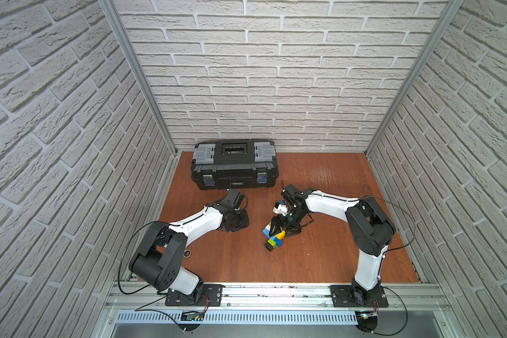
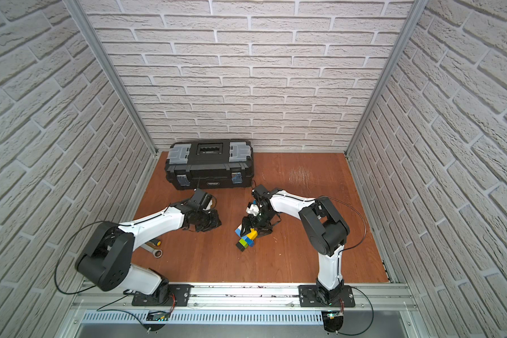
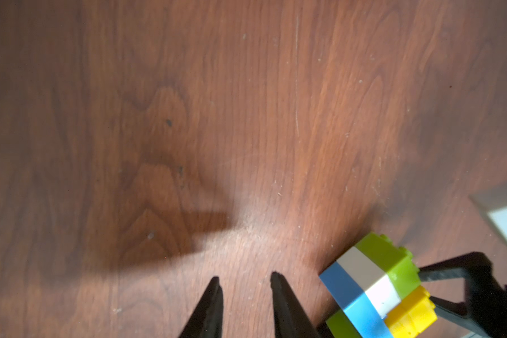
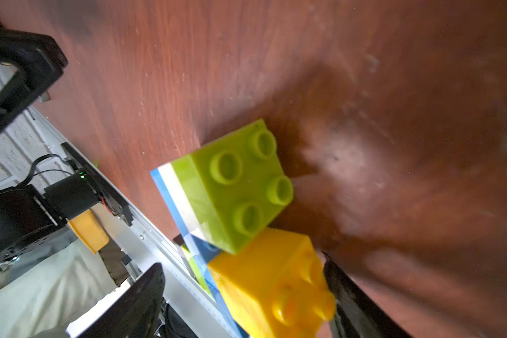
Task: Assemble the number 4 with lego
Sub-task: Adjust the lego brick at the center of the board.
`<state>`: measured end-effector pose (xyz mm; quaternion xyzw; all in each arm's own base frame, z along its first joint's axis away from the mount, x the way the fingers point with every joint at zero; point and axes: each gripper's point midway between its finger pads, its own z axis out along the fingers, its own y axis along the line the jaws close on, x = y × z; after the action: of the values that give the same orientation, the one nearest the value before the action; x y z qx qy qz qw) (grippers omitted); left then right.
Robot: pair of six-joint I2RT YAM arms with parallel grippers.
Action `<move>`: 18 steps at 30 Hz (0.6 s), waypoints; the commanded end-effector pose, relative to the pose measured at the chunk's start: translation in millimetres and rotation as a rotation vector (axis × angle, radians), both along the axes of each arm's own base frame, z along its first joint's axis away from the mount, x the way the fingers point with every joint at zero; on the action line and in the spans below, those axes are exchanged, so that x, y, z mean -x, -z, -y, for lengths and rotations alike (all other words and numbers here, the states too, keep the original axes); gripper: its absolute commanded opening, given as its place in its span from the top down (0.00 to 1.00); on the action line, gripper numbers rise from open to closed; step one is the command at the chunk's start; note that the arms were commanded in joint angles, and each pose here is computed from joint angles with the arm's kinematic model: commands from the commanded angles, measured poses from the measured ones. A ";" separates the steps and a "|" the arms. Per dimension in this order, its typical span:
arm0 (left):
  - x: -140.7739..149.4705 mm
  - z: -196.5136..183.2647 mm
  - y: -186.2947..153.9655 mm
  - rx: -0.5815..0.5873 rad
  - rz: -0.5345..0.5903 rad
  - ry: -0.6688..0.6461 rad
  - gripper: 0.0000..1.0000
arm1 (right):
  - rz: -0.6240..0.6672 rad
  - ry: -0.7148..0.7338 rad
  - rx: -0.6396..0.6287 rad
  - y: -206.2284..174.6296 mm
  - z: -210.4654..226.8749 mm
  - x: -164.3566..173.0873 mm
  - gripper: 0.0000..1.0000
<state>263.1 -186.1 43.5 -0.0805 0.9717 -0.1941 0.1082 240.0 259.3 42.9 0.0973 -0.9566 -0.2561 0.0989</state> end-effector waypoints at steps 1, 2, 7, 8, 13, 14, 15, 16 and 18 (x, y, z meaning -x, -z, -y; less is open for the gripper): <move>-8.1 10.1 -5.4 0.021 0.021 0.014 0.69 | 0.105 0.011 0.182 -13.5 33.2 4.6 0.15; -9.1 11.5 -6.0 0.023 0.022 0.016 0.69 | 0.133 0.012 0.227 -14.8 38.3 7.4 0.15; -17.6 20.6 -7.9 0.031 0.030 0.027 0.69 | 0.277 -0.015 0.400 -16.3 34.0 32.5 0.14; -18.7 22.3 -7.2 0.031 0.030 0.031 0.70 | 0.296 -0.015 0.426 -15.7 32.3 35.5 0.15; -20.4 37.4 -3.5 0.033 0.022 0.066 0.71 | 0.346 0.007 0.467 -10.6 18.4 40.3 0.16; -20.4 40.5 -3.7 0.034 0.023 0.073 0.71 | 0.347 0.009 0.469 -10.0 17.2 39.3 0.16; -18.8 44.0 -2.4 0.031 0.020 0.086 0.71 | 0.344 0.009 0.476 -8.9 17.1 38.6 0.17; -17.7 47.4 -2.1 0.032 0.019 0.094 0.71 | 0.343 0.005 0.484 -7.9 17.1 38.3 0.17; -15.9 51.6 -0.7 0.033 0.019 0.104 0.71 | 0.344 0.001 0.502 -7.0 19.1 37.1 0.18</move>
<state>274.8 -226.1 39.5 -0.0418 0.9731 -0.2043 0.0979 193.7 247.9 50.5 0.1323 -0.9906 -0.0207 -0.0287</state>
